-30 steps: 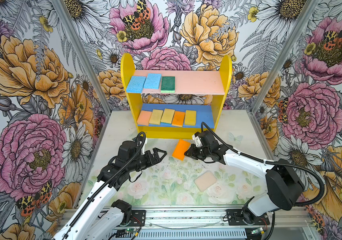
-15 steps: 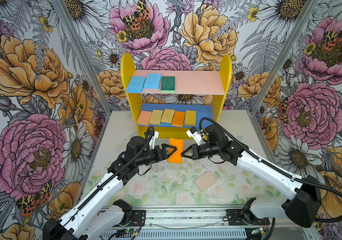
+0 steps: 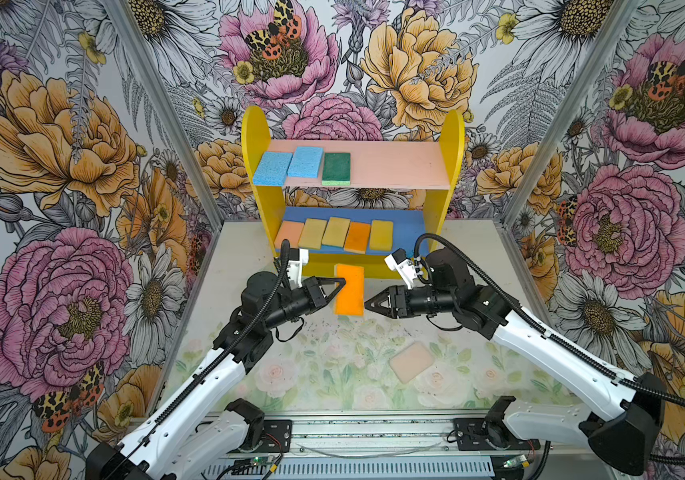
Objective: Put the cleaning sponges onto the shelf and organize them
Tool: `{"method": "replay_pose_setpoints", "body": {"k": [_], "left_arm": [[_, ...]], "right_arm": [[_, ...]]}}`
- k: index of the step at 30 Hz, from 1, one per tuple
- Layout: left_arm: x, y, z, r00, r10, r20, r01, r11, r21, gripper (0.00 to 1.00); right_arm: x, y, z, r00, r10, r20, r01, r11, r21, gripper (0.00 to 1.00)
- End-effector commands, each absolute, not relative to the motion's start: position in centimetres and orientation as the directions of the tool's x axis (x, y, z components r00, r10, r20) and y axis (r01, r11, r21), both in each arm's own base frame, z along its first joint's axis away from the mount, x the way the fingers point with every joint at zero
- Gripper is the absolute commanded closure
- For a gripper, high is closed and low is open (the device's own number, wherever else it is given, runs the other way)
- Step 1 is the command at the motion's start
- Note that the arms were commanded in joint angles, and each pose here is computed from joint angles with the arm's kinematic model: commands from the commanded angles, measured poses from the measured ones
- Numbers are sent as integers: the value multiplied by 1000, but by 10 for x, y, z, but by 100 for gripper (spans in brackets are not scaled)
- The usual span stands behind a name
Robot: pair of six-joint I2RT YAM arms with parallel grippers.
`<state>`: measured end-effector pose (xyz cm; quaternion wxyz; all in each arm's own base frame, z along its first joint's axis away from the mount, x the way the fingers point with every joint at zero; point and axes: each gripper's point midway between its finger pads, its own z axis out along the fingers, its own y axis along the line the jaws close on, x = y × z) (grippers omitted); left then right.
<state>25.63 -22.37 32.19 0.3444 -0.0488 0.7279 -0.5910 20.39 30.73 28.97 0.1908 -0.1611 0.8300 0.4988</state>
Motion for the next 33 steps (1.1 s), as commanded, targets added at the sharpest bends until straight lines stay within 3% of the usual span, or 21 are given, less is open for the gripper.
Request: {"method": "replay_pose_setpoints", "body": {"k": [1,6,22,25,33], "left_arm": [[264,-215,353,-708,-581,-403,372,178,-911,93],[266,-219,368,-709,-608,-356,386,88,-918,94],[258,-228,377,-729,-583,-358,399,62,-915,93],[259,-227,375,-730,-584,-355,393,66,-917,94],[263,-229,377,-731,-579,-361,395,73,-916,93]], "right_arm": [[200,313,315,-857,-42,-514,-483,418,769,43],[198,319,331,-840,-32,-542,-510,387,768,43],[223,330,340,-815,17,-579,-522,413,747,50],[226,330,346,-807,33,-590,-527,411,744,58],[229,326,353,-803,72,-592,-514,419,748,96]]}}
